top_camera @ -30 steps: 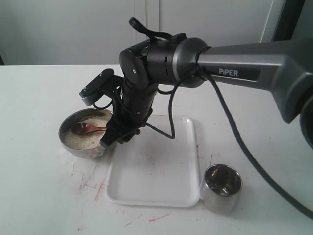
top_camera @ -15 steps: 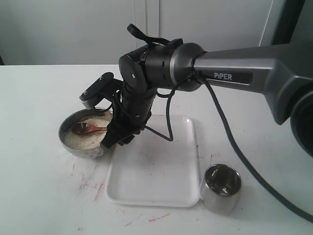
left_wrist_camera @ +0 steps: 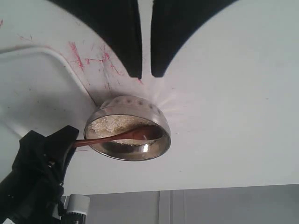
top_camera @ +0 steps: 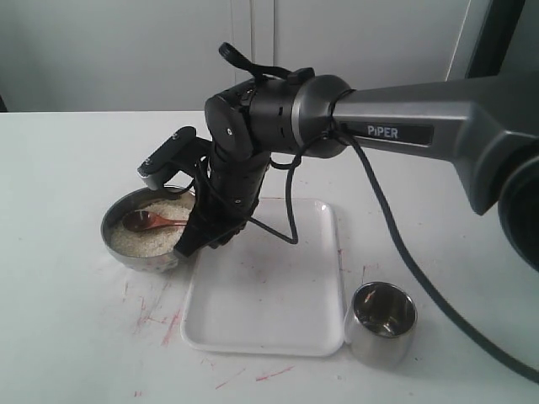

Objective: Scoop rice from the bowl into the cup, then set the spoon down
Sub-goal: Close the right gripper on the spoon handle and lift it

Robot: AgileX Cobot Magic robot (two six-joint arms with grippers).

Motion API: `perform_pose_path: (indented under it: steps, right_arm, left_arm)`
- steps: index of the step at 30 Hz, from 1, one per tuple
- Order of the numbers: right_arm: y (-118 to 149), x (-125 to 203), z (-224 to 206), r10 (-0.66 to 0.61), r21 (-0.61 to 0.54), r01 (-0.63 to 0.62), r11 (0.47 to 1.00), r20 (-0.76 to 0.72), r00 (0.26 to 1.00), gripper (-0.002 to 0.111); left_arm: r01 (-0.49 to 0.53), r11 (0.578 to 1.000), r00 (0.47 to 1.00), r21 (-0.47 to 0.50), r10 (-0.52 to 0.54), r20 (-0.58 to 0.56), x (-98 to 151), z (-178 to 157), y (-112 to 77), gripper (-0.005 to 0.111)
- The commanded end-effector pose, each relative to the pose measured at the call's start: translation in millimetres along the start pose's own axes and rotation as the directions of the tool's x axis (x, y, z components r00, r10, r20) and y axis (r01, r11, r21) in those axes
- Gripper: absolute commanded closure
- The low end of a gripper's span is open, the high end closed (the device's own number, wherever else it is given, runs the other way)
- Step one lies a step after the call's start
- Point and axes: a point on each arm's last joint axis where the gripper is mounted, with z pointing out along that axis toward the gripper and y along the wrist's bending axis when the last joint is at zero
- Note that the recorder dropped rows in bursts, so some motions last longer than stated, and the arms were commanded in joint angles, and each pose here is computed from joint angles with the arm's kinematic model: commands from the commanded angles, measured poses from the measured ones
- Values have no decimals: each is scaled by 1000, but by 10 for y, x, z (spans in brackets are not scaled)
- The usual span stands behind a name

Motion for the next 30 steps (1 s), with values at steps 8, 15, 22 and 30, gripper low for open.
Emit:
perform_pose_path:
  steps: [8, 15, 22, 30]
  right_arm:
    - [-33, 3, -92, 4, 0, -4, 1000, -2, 1000, 108]
    - [-38, -19, -496, 10, 3, -10, 1000, 28, 1000, 108]
    - [200, -2, -1100, -72, 9, 72, 997, 20, 997, 108]
    - [702, 32, -1566, -242, 299, 268, 916, -122, 962, 108]
  left_arm:
    - [12, 1000, 1000, 3, -12, 9, -24, -2, -5, 92]
    - [12, 1000, 1000, 3, -12, 9, -24, -2, -5, 92]
    - [12, 1000, 1000, 3, -12, 9, -24, -2, -5, 92]
    - [12, 1000, 1000, 3, -12, 9, -24, -2, -5, 92]
